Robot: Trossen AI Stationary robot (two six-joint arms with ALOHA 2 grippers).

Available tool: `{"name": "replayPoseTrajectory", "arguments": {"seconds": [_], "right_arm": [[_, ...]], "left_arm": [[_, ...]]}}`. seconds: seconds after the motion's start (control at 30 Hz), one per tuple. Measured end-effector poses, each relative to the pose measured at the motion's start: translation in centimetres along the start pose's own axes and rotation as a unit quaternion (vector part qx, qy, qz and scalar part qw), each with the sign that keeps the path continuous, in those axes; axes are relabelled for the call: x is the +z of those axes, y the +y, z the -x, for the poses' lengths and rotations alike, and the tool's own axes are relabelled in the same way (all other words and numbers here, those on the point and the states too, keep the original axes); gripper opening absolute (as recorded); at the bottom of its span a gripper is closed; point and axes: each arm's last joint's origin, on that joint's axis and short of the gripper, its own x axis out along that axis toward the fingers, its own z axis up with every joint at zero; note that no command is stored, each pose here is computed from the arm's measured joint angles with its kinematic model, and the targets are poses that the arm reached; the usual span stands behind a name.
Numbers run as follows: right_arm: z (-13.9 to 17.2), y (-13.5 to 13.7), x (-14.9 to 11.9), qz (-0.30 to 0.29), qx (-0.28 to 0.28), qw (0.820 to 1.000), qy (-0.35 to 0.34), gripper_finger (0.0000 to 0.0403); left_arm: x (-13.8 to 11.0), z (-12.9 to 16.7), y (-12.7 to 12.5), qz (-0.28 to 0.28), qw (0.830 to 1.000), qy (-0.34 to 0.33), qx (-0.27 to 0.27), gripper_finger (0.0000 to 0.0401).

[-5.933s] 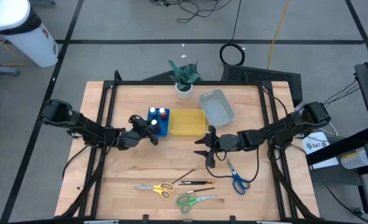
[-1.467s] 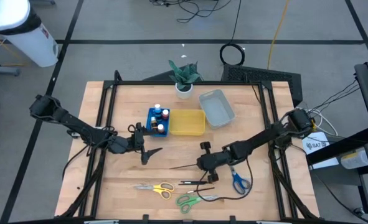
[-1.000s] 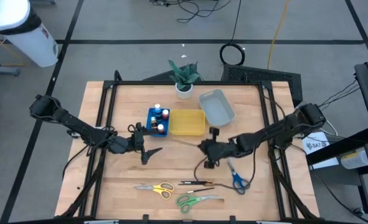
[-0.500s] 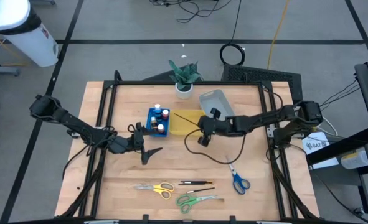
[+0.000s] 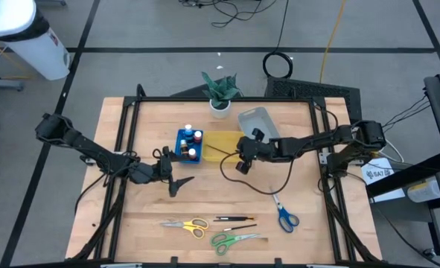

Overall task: Pick & Place Paint Supplies
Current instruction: Put the black makeup brush into the yellow bin

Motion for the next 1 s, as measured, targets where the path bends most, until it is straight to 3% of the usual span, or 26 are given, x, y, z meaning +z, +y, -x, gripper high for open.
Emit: {"name": "replayPoseTrajectory", "arguments": {"seconds": [0.13, 0.27, 0.43, 0.67, 0.87, 0.93, 1.0], "right_arm": [[0.3, 0.9, 0.2, 0.007, 0.032, 0.999, -0.015, 0.0090], [1.2, 3.5, 0.3, 0.028, 0.145, 0.988, -0.038, 0.0095], [3.3, 7.4, -0.3, 0.066, 0.268, 0.959, -0.057, 0.0094], [6.5, 11.4, -2.8, 0.089, 0.369, 0.909, -0.173, 0.0095], [8.2, 11.9, -5.4, 0.098, 0.412, 0.862, -0.278, 0.0092], [8.6, 12.2, -5.5, 0.085, 0.397, 0.868, -0.285, 0.0096], [8.9, 12.8, -5.6, 0.082, 0.361, 0.888, -0.274, 0.0111]], "left_arm": [[0.0, 0.0, 0.0, 0.000, 1.000, 0.000, 0.000, 0.0377], [0.0, 0.0, 0.0, -0.006, 1.000, 0.000, 0.000, 0.0376], [0.0, 0.0, 0.0, -0.006, 1.000, 0.000, 0.000, 0.0377], [0.0, 0.0, 0.0, 0.001, 1.000, 0.000, -0.001, 0.0377], [0.0, 0.0, 0.0, 0.004, 1.000, 0.000, -0.001, 0.0377], [0.0, 0.0, 0.0, 0.005, 1.000, 0.000, -0.001, 0.0377], [0.0, 0.0, 0.0, 0.007, 1.000, 0.000, -0.001, 0.0376]]}}
